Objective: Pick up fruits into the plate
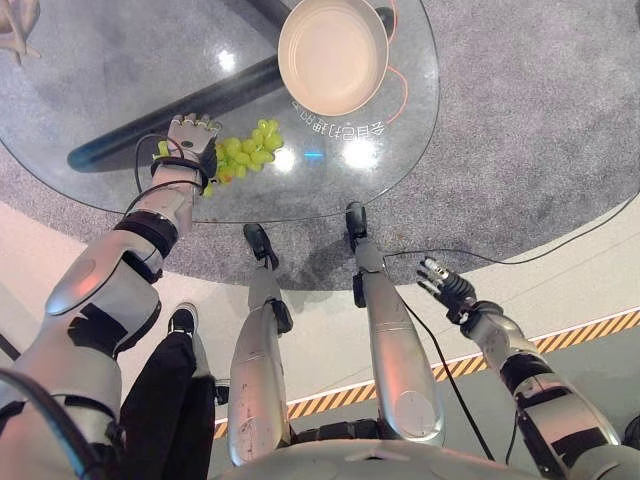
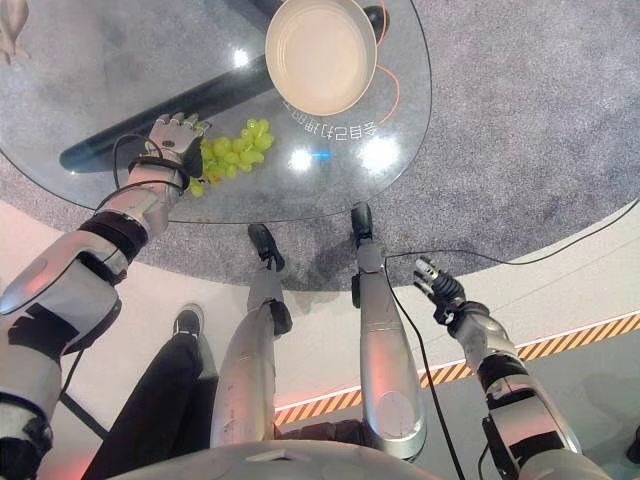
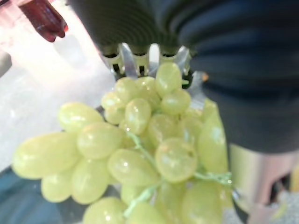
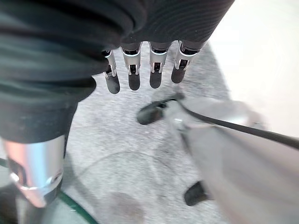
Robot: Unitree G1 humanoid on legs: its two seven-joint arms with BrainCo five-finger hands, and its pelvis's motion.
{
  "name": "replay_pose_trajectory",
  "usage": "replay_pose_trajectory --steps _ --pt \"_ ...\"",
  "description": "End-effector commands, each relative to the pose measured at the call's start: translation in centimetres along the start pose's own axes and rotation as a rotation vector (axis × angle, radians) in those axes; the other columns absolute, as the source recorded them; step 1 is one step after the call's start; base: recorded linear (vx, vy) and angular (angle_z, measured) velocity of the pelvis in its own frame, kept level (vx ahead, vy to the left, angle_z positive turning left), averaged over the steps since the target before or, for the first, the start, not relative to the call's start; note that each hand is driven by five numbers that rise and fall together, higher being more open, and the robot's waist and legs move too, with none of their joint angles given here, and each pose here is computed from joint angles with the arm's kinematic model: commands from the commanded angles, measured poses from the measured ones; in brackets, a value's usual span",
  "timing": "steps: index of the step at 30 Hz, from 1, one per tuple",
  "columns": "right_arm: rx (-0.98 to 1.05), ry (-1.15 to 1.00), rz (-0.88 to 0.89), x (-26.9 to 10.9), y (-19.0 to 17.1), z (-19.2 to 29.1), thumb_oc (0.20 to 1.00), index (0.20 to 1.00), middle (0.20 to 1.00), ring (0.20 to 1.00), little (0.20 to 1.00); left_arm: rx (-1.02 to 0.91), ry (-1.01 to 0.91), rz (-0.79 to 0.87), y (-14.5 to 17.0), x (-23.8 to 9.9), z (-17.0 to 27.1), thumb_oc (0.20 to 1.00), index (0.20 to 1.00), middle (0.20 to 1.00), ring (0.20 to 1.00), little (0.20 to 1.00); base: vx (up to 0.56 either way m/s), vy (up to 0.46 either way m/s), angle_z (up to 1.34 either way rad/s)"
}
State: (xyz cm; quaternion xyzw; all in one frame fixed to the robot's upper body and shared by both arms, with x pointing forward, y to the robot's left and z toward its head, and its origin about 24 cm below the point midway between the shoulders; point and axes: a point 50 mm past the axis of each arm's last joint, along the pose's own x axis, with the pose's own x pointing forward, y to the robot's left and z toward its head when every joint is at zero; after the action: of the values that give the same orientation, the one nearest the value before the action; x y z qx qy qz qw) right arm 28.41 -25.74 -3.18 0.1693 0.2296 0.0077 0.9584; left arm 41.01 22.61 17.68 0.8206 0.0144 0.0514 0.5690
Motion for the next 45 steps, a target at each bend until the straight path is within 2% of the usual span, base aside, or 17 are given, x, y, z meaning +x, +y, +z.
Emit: replay_pose_trajectory --steps 1,4,5,6,7,15,26,34,38,45 --pt "0.102 -0.027 0.093 0.7 2.1 0.0 1.000 1.000 1.000 1.000 1.000 0.133 0.083 -0.100 -1.3 -0.1 -1.8 1.000 1.000 1.000 1.000 1.000 -0.02 -0.087 0.04" --pt "0.146 -0.031 0.116 0.9 2.6 0.1 1.000 1.000 1.000 1.000 1.000 0.202 0.082 -0.115 -1.8 -0.2 -1.7 1.000 1.000 1.000 1.000 1.000 -0.02 -0.063 0.05" --pt "0.161 -0.031 0.120 0.9 2.8 0.0 1.000 1.000 1.000 1.000 1.000 0.220 0.082 -0.117 -2.0 -0.3 -1.6 0.548 0.548 0.548 0.548 0.548 -0.01 -0.040 0.06" --pt "0.167 -0.030 0.122 0.9 2.9 -0.1 1.000 1.000 1.000 1.000 1.000 0.227 0.081 -0.116 -2.1 -0.3 -1.6 0.316 0.316 0.316 0.316 0.316 -0.01 -0.025 0.07" --pt "0.179 -0.029 0.127 1.0 3.0 -0.1 1.000 1.000 1.000 1.000 1.000 0.241 0.083 -0.117 -2.3 -0.3 -1.6 0.200 0.200 0.200 0.200 0.200 -0.01 -0.021 0.07" --pt "0.227 -0.029 0.159 1.2 3.7 -0.5 1.000 1.000 1.000 1.000 1.000 0.297 0.094 -0.125 -3.6 -0.8 -1.7 0.200 0.200 0.200 0.200 0.200 0.00 -0.003 0.02" --pt "0.258 -0.035 0.183 1.6 4.3 -0.3 1.000 1.000 1.000 1.000 1.000 0.281 0.102 -0.157 -5.6 -1.5 -2.2 0.200 0.200 0.200 0.200 0.200 0.00 0.000 0.00" --pt "0.282 -0.031 0.190 1.7 4.7 -0.6 1.000 1.000 1.000 1.000 1.000 0.045 0.128 -0.143 -6.8 -2.1 -2.3 0.200 0.200 0.200 0.200 0.200 0.00 0.000 0.00" --pt "0.296 -0.020 0.195 1.6 4.8 -1.1 1.000 1.000 1.000 1.000 1.000 -0.150 0.140 -0.109 -7.2 -2.3 -2.4 0.200 0.200 0.200 0.200 0.200 0.01 0.010 0.00" --pt "0.313 -0.024 0.172 1.0 4.2 -2.1 1.000 1.000 1.000 1.000 1.000 -0.417 0.105 -0.044 -6.2 -2.3 -2.6 0.200 0.200 0.200 0.200 0.200 0.03 0.046 0.00"
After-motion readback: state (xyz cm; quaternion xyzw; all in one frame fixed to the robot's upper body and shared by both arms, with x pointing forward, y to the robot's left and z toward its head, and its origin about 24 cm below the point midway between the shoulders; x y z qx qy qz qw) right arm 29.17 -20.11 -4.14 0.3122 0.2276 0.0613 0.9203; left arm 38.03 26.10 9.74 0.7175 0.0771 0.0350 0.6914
